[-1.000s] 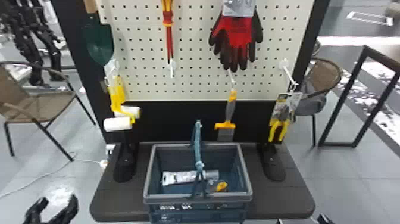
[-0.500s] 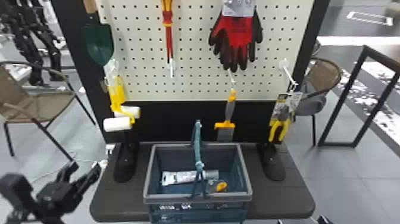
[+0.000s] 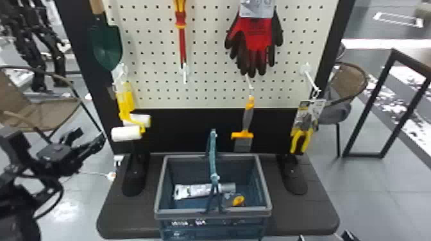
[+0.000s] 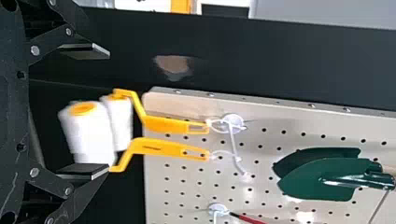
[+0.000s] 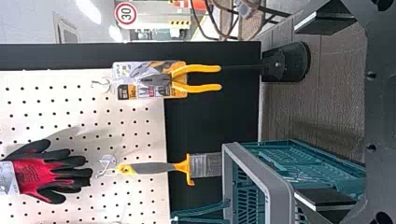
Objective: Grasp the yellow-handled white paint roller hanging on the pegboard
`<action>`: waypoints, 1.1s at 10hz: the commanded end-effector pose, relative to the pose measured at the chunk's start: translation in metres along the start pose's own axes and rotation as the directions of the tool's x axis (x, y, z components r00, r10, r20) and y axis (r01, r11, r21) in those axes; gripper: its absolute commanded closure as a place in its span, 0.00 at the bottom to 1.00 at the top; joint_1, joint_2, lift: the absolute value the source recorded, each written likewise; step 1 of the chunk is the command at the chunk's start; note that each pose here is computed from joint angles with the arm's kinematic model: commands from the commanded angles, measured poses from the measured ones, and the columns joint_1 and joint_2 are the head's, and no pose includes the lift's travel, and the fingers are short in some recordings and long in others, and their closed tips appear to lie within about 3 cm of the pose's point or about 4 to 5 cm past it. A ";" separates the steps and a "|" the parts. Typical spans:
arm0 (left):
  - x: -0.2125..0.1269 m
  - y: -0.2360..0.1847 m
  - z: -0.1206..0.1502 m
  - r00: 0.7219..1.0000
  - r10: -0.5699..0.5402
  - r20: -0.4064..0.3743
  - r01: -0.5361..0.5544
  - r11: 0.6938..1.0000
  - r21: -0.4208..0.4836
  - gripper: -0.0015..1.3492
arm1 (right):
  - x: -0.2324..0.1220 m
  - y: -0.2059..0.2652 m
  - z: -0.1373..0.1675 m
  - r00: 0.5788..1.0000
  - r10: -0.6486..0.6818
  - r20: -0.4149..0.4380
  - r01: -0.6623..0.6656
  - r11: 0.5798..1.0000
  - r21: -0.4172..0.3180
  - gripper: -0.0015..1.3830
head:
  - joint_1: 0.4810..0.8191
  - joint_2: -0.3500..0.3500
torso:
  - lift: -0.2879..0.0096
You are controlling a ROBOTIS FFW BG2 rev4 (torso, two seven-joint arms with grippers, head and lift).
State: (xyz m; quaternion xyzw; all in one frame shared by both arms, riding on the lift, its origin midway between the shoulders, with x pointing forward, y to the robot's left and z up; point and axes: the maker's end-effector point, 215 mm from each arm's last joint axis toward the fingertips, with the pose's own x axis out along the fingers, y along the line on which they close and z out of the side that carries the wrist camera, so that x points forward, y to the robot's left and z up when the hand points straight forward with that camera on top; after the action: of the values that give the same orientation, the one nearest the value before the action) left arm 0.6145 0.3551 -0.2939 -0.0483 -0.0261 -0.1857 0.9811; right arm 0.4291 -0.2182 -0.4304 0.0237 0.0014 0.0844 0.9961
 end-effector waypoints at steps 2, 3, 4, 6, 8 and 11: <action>0.033 -0.011 0.017 0.992 -0.128 -0.010 0.128 0.992 -0.010 0.29 | 0.003 0.000 0.000 1.000 0.001 0.001 -0.001 1.000 0.000 0.05 | 0.20 0.50 | 0.63; 0.043 -0.019 0.019 0.983 -0.183 -0.023 0.183 0.983 -0.012 0.29 | 0.003 0.001 0.000 1.000 0.001 0.002 -0.001 1.000 0.002 0.05 | 0.20 0.50 | 0.63; 0.053 -0.024 0.021 0.972 -0.232 -0.029 0.231 0.973 -0.020 0.29 | 0.005 0.002 -0.001 1.000 0.004 0.001 -0.004 1.000 0.003 0.05 | 0.20 0.50 | 0.63; 0.068 -0.033 0.024 0.955 -0.293 -0.043 0.292 0.956 -0.032 0.28 | 0.010 0.004 0.001 1.000 0.009 0.007 -0.009 1.000 0.004 0.05 | 0.20 0.50 | 0.63; 0.081 -0.046 0.023 0.944 -0.329 -0.035 0.326 0.944 -0.057 0.27 | 0.011 0.007 -0.002 1.000 0.014 0.003 -0.014 1.000 0.008 0.05 | 0.20 0.50 | 0.63; 0.096 -0.062 0.019 0.928 -0.370 -0.052 0.367 0.928 -0.061 0.25 | 0.014 0.009 -0.001 1.000 0.019 0.008 -0.019 1.000 0.010 0.05 | 0.20 0.50 | 0.63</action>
State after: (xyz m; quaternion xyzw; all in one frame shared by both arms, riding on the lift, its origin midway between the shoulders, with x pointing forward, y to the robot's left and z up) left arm 0.6796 0.2665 -0.2627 -0.0612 -0.0003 -0.3673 0.9281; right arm 0.4412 -0.2072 -0.4309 0.0291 -0.0015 0.0933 0.9952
